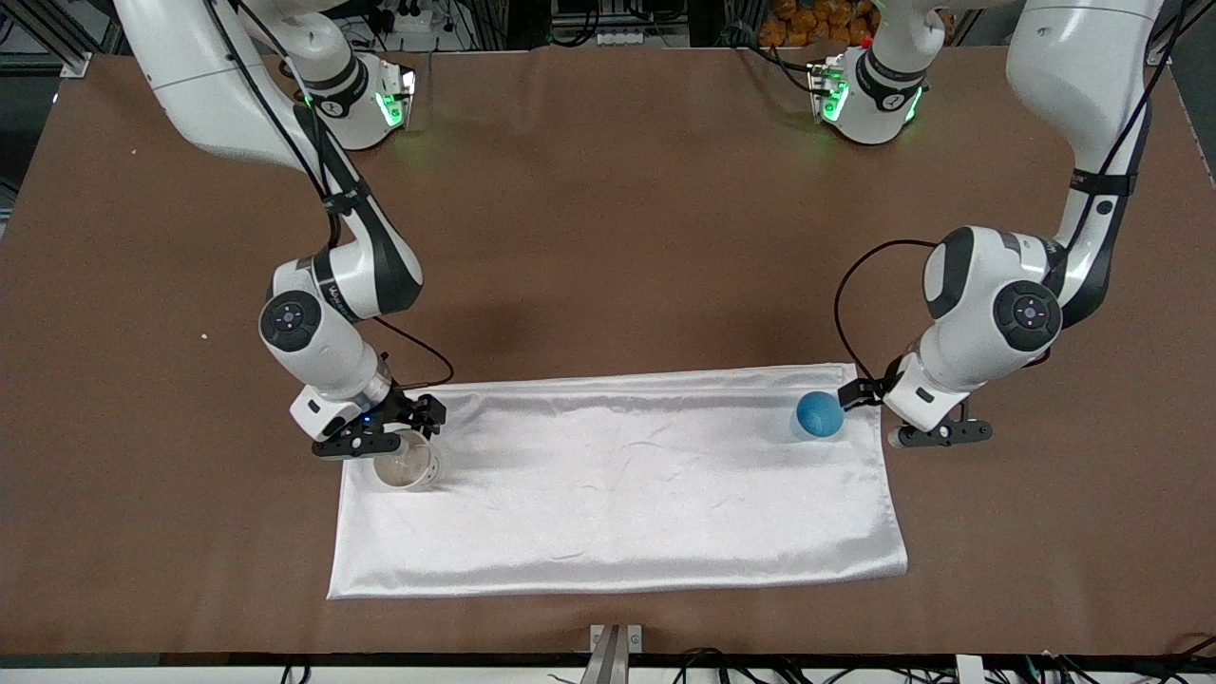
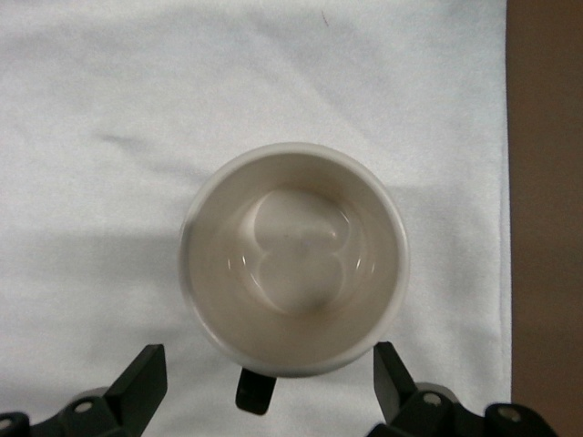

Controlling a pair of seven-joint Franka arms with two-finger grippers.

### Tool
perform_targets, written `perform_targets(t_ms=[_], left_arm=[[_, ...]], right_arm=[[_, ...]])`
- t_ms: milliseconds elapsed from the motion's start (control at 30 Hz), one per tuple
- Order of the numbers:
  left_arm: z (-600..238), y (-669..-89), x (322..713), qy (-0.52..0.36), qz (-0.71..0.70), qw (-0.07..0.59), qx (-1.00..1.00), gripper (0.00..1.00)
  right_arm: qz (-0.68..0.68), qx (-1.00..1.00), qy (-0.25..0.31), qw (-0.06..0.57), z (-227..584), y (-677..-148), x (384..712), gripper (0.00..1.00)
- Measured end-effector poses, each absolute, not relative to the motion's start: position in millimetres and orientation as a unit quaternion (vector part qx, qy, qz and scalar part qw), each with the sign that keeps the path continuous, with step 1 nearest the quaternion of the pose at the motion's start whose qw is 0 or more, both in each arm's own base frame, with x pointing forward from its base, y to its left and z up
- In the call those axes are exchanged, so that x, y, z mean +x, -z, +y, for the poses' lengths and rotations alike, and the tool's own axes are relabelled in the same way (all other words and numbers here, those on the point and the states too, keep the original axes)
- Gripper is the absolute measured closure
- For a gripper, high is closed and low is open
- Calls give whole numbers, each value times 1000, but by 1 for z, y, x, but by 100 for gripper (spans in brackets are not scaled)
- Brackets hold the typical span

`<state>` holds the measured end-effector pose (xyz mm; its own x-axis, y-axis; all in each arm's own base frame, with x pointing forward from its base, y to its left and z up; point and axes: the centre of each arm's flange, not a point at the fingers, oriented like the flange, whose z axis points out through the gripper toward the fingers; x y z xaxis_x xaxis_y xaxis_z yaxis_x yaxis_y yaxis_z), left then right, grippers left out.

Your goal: Place blue cup into white mug on table

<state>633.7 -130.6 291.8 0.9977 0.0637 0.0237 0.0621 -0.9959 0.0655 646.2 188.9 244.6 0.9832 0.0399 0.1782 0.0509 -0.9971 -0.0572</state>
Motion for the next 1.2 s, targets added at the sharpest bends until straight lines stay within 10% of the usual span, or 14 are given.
perform_targets(t_ms=[667, 1200], left_arm=[[-139, -261, 634, 6, 26, 32, 999, 0], [-152, -240, 634, 10, 18, 35, 999, 8]], right_arm=[[-34, -993, 109, 23, 188, -224, 661, 4], [-63, -991, 119, 1, 185, -213, 662, 85]])
